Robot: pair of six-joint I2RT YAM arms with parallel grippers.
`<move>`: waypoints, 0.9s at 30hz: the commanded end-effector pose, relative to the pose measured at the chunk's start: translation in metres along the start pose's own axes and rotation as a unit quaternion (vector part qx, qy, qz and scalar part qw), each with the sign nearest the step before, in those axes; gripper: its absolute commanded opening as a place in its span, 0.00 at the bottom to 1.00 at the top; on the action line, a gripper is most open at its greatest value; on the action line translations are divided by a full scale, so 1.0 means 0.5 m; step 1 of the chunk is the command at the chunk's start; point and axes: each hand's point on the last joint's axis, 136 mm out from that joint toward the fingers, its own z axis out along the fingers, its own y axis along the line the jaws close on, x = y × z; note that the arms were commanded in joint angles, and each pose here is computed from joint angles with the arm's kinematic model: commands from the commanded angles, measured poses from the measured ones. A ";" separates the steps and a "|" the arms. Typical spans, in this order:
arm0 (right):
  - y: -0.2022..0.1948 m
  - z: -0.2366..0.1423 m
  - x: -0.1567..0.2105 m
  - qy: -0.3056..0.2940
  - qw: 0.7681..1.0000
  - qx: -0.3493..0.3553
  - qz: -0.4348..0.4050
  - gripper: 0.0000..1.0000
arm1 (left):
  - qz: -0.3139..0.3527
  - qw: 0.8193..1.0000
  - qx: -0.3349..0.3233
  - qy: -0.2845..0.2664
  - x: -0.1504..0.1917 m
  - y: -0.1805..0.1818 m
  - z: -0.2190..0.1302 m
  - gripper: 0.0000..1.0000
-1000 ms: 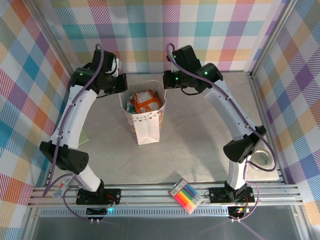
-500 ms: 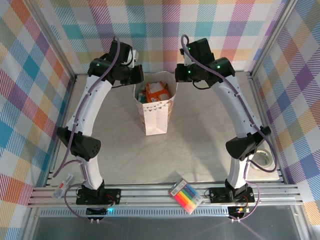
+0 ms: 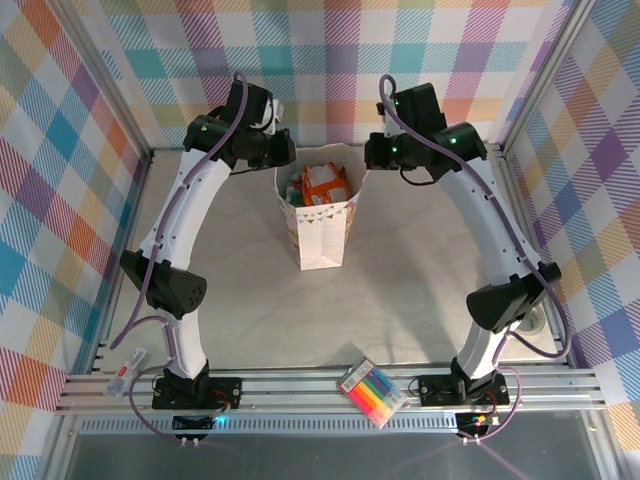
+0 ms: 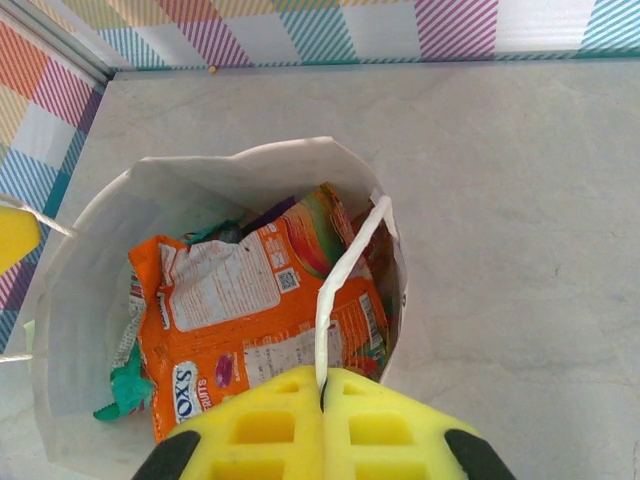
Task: Place the snacks into the paper bag
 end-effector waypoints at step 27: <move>-0.212 -0.070 0.084 -0.032 0.993 0.052 0.097 0.70 | -0.106 0.973 -0.183 -0.090 0.056 0.337 -0.167 0.58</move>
